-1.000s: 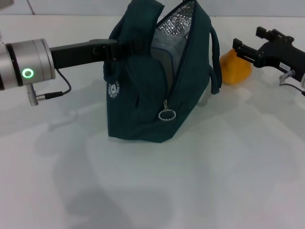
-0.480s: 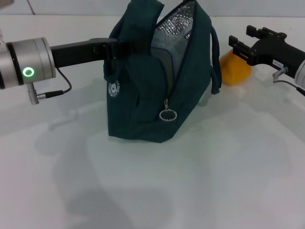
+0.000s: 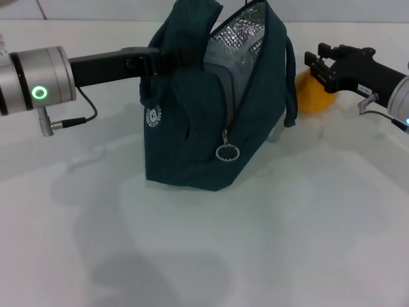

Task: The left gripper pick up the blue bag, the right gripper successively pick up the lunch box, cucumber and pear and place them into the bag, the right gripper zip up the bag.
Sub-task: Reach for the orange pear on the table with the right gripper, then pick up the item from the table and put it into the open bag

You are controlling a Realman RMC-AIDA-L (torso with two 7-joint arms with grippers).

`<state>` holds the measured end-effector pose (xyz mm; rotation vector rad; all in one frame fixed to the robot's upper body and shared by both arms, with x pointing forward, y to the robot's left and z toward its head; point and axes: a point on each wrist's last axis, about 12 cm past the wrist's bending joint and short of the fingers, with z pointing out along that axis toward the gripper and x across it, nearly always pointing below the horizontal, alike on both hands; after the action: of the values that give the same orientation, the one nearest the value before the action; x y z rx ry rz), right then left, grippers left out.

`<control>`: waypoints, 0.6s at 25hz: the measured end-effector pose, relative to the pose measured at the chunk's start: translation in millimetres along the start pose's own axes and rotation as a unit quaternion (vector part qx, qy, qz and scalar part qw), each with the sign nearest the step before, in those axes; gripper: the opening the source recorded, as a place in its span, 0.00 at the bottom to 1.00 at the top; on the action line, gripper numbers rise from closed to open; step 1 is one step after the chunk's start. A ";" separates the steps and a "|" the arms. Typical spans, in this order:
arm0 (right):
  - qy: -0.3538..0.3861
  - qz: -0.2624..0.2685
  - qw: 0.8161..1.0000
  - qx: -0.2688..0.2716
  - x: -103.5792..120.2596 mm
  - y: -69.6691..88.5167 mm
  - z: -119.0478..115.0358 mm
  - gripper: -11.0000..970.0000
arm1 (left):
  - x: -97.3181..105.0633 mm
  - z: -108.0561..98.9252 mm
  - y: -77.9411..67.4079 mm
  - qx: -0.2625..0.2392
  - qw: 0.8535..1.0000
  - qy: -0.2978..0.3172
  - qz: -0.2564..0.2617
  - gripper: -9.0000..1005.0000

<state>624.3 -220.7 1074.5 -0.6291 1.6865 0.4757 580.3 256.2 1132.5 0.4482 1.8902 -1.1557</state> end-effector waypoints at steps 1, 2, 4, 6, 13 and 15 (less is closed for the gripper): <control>0.001 -0.001 1.000 0.000 -0.2 0.0 0.4 0.47 | -0.1 0.0 0.0 0.000 1.000 0.000 0.000 0.07; 0.001 -0.001 1.000 0.000 -0.1 -0.1 0.4 0.42 | -0.1 -0.1 0.1 0.000 1.000 0.000 0.000 0.07; 0.001 -0.004 1.000 0.001 0.0 -0.1 0.4 0.34 | -0.2 -0.2 0.1 0.000 1.000 -0.001 0.000 0.07; 0.001 -0.008 1.000 0.001 0.0 -0.1 0.4 0.24 | -0.3 -0.4 0.3 -0.001 1.000 -0.001 0.000 0.07; -0.001 -0.011 1.000 0.002 0.6 -0.5 -0.9 0.10 | -0.1 -0.7 0.4 -0.001 1.000 -0.001 0.000 0.07; -0.006 -0.010 1.000 0.003 0.6 -1.0 -2.9 0.08 | 0.1 -0.9 0.4 -0.001 1.000 -0.001 -0.001 0.07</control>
<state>622.7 -223.4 1074.5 -0.6363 1.6688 0.4586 580.1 257.2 1132.4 0.4436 1.8896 -1.1545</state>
